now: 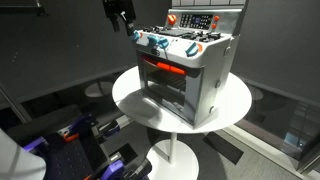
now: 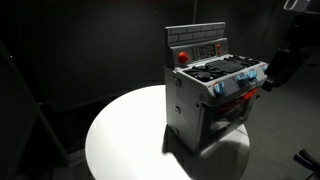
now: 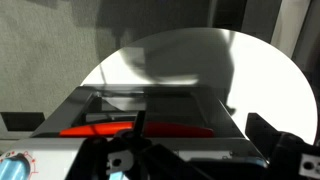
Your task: Push the top right orange button on the cooker
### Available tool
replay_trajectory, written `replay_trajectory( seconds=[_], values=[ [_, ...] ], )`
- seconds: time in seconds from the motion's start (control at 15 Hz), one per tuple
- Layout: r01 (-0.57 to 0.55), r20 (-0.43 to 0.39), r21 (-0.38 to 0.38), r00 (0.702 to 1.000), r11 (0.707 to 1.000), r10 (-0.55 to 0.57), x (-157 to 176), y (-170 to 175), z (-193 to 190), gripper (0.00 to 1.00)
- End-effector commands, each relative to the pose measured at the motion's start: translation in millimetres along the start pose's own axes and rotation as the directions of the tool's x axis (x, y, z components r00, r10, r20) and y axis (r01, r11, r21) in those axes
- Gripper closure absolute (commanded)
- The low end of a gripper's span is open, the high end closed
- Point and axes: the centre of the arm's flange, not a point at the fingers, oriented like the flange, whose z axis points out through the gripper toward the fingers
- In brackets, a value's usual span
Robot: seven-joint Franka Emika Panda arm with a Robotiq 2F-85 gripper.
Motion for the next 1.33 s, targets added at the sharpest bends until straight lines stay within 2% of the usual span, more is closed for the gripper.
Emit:
replay_trajectory(
  seconds=[0.0, 0.2, 0.47, 0.87, 1.27],
  values=[
    [0.0, 0.0, 0.0, 1.0, 1.0, 0.0, 0, 0, 0, 0.0],
    [0.0, 0.0, 0.0, 1.0, 1.0, 0.0, 0, 0, 0, 0.0],
    [-0.032, -0.064, -0.051, 0.998, 0.998, 0.028, 21, 8, -9, 0.0],
    [-0.098, -0.188, -0.111, 0.979, 0.989, 0.076, 73, 29, -25, 0.0],
    [-0.166, -0.287, -0.162, 0.951, 0.973, 0.115, 129, 54, -22, 0.0]
  ],
)
